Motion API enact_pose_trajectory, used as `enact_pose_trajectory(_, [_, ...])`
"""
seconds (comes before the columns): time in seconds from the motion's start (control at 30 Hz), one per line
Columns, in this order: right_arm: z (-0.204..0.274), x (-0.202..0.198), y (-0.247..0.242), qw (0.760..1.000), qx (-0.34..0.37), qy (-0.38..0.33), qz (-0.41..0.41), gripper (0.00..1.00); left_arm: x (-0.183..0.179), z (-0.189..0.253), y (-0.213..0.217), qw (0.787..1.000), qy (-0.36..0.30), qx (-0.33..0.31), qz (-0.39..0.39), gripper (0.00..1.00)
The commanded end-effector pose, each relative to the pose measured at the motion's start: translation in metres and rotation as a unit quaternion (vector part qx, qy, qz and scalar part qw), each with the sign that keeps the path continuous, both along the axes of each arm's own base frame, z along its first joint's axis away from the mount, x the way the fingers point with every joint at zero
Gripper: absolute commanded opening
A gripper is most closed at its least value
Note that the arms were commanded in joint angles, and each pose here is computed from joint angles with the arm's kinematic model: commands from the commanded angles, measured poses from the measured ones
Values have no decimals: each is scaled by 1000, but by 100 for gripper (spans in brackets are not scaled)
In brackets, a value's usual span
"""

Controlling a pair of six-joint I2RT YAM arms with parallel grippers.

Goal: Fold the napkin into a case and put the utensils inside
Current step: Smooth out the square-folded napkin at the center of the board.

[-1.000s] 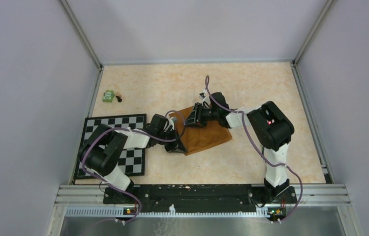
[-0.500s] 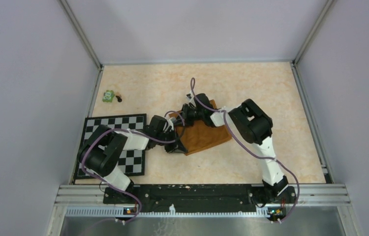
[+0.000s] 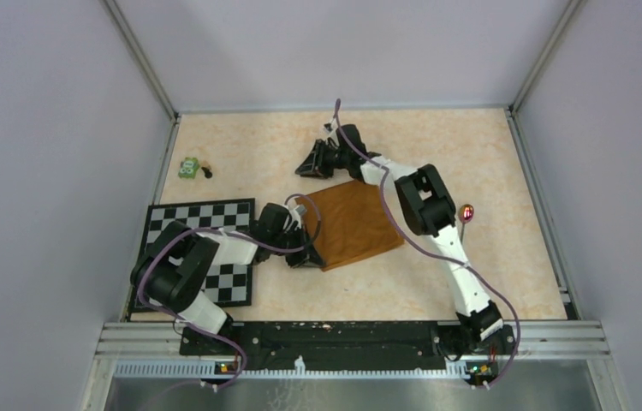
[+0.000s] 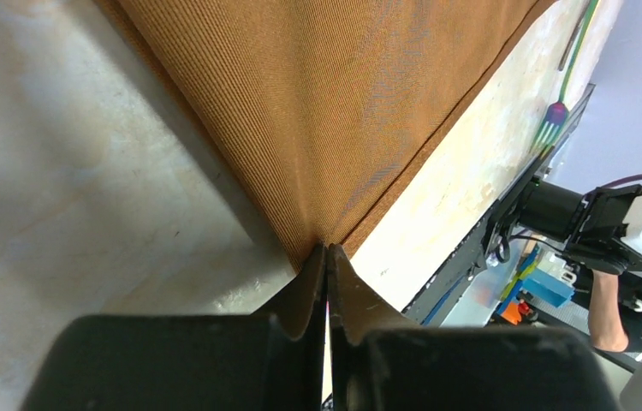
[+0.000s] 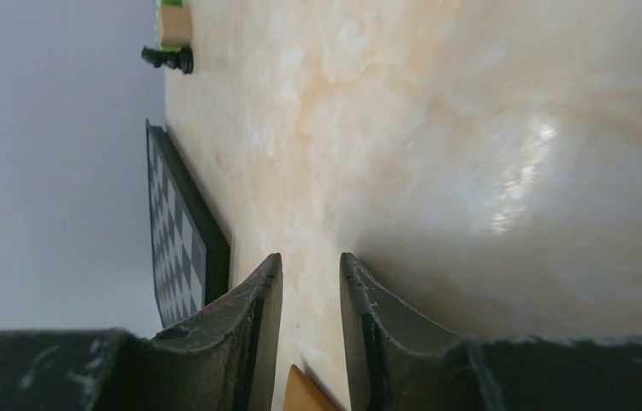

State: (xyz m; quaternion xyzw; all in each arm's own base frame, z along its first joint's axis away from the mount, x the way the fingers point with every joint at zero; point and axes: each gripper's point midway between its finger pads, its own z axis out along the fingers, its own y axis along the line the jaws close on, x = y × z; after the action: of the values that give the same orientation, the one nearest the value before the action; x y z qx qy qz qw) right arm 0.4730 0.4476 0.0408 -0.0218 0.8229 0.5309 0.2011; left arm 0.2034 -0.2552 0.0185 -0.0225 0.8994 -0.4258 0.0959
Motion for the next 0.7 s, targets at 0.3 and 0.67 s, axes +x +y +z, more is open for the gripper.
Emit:
enact_pose_trajectory(0.3, [84,-47,-97,996,-65,-48,45,42,49,100,-10,996,-82,-32,-5,51])
enact_pose_trajectory(0.67, [34,-53,-142,1000,-7,-1,21,34,127,48,1,997,-54,12,55,14])
